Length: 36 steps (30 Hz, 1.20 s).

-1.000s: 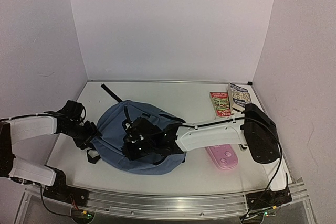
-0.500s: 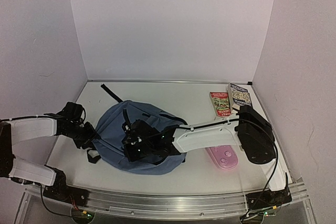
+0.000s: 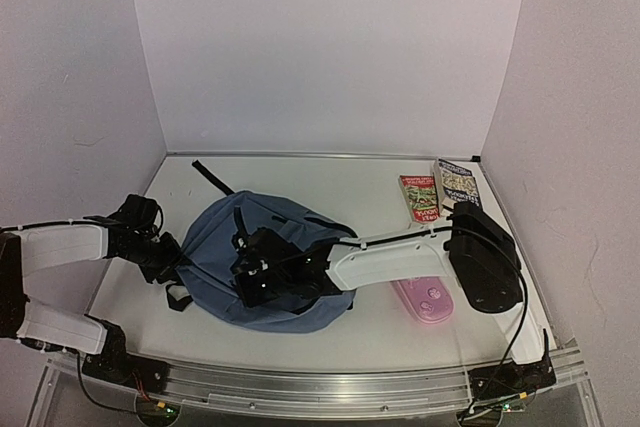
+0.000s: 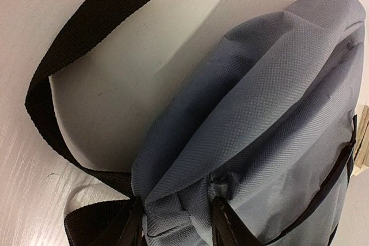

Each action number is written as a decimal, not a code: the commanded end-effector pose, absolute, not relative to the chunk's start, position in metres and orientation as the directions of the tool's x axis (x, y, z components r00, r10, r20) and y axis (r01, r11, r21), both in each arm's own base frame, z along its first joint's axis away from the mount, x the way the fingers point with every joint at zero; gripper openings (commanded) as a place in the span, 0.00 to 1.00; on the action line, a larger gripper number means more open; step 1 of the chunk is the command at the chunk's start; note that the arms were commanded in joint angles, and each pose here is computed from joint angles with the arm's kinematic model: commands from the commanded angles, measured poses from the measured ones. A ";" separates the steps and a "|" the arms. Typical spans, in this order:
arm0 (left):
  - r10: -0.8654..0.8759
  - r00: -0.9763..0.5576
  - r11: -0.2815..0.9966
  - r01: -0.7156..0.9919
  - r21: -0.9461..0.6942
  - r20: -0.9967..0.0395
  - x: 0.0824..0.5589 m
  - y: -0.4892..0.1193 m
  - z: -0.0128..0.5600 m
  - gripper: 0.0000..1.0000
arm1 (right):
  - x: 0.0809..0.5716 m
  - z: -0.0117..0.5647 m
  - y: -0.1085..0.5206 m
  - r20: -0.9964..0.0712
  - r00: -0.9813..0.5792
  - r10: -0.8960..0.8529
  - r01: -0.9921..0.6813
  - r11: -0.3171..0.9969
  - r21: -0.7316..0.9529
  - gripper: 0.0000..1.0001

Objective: Pack the student bag
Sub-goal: Unzip the student bag at the center of the board.

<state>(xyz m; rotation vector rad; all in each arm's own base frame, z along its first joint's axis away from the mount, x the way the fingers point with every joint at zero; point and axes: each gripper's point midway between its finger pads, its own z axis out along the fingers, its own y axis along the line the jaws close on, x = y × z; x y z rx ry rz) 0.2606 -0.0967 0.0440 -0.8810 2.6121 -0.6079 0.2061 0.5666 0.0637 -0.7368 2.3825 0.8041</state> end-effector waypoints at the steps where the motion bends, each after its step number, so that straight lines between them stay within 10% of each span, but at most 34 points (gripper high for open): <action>1: -0.624 -0.761 0.722 -0.474 -0.503 -0.178 0.264 -0.099 0.052 0.40 | 0.216 0.063 0.573 -0.626 -0.719 -0.301 -0.620 0.685 0.383 0.12; 17: -0.621 -0.762 0.727 -0.471 -0.500 -0.186 0.264 -0.098 0.052 0.35 | 0.218 0.057 0.571 -0.620 -0.725 -0.299 -0.611 0.695 0.379 0.04; 36: -0.614 -0.738 0.766 -0.473 -0.435 -0.278 0.290 -0.083 0.057 0.00 | 0.215 0.108 0.526 -0.651 -0.735 -0.190 -0.552 0.726 0.411 0.00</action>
